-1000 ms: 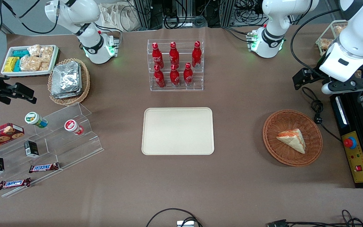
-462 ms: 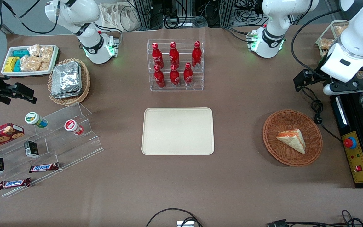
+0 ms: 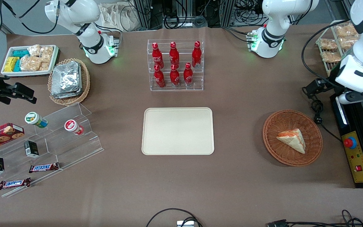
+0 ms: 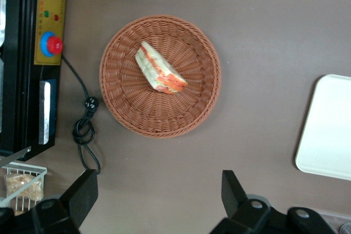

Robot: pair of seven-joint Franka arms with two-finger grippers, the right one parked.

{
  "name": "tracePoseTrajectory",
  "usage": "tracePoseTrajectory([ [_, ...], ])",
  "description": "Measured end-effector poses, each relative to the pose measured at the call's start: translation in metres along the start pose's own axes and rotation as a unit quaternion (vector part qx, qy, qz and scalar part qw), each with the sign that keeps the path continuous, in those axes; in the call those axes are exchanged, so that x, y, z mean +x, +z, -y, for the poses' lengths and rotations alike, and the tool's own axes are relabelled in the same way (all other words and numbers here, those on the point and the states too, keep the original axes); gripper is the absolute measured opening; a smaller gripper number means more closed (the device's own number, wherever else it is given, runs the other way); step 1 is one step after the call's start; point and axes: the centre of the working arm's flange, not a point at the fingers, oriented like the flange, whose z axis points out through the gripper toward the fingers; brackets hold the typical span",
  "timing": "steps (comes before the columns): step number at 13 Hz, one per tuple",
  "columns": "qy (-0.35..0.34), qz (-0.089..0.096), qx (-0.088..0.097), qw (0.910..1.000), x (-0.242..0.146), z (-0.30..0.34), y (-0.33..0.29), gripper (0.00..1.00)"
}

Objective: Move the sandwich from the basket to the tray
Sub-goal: 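Move the open left gripper over the sandwich in the wicker basket, then lower the left gripper and close it on the wrapped sandwich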

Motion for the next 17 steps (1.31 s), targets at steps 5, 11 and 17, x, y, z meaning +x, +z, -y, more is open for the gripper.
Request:
tracePoseTrajectory([
  [5,-0.134,0.007,0.001,0.9909,0.006,0.016,0.007,1.0],
  [11,-0.28,0.045,0.011,0.9588,0.064,0.043,0.112,1.0],
  [17,-0.358,0.043,0.016,0.9325,0.102,0.029,0.235,1.0],
])
